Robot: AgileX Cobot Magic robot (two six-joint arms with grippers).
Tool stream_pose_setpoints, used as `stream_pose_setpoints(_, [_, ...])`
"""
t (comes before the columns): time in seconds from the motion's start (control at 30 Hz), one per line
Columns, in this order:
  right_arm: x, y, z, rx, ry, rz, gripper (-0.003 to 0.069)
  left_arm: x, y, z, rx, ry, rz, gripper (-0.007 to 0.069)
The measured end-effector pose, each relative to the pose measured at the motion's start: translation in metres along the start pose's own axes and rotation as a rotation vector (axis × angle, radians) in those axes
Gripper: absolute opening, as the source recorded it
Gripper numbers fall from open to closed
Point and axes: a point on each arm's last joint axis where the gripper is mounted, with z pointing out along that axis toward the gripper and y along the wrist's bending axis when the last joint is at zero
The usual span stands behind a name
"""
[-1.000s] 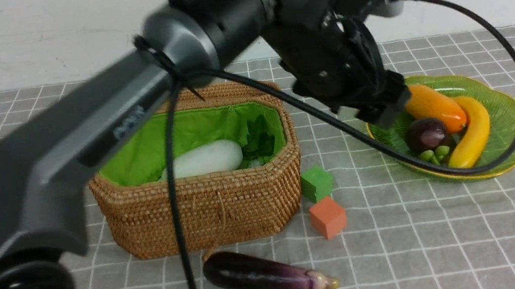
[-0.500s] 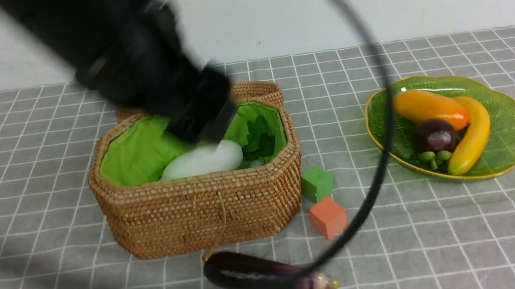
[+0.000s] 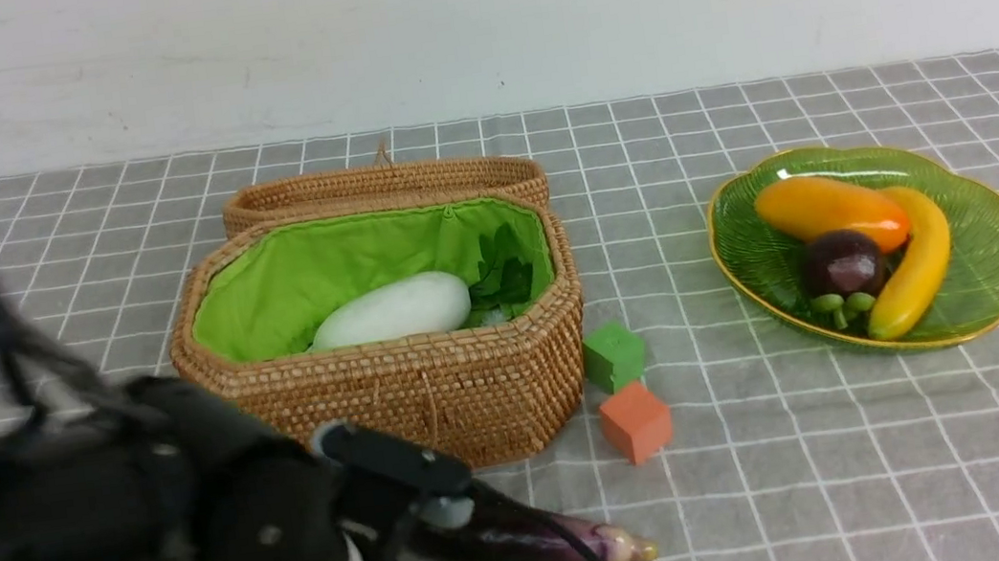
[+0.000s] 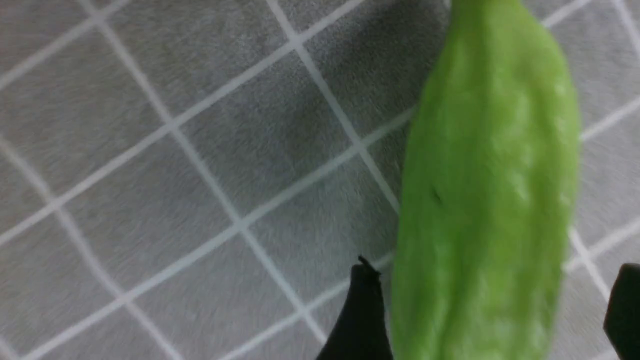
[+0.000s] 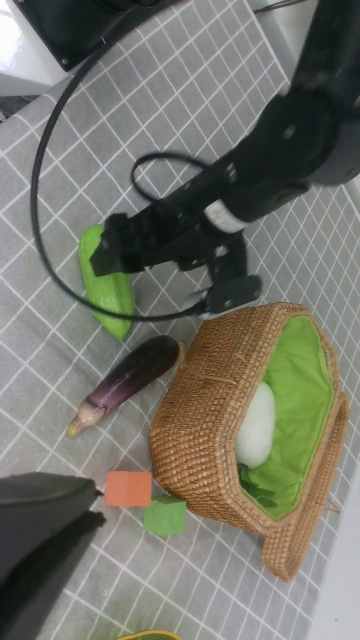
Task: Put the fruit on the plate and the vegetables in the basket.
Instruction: Take a chayote with your left arm and place it on the basket on the left.
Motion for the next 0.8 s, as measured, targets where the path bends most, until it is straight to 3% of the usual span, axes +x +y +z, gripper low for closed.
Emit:
stream_pose_setpoints(0.07, [0.000,0.000,0.000,-0.001,0.004,0.000,0.0032,-0.001,0.000,0.012,-0.005,0.031,0.011,0.0542])
stream_pose_setpoints(0.13, [0.001,0.000,0.000,-0.002,0.012,0.000,0.0036,0.000,0.000,0.019,-0.010,0.065,0.030,0.0447])
stream_pose_setpoints(0.3, [0.003,0.001,0.000,-0.006,0.030,0.000,0.0039,-0.002,0.000,0.015,-0.012,0.092,0.037,0.0439])
stream_pose_setpoints(0.47, [0.003,0.000,0.000,-0.004,0.038,-0.002,0.0046,-0.007,-0.002,-0.019,-0.008,0.087,0.050,0.0439])
stream_pose_setpoints(0.63, [0.005,0.000,0.000,-0.004,0.059,-0.006,0.0048,-0.017,-0.002,-0.094,-0.004,-0.116,0.076,0.0439])
stream_pose_setpoints(0.8, [0.014,-0.004,-0.001,0.044,0.158,-0.054,0.0054,-0.032,0.006,-0.169,-0.082,-0.466,0.097,0.0439])
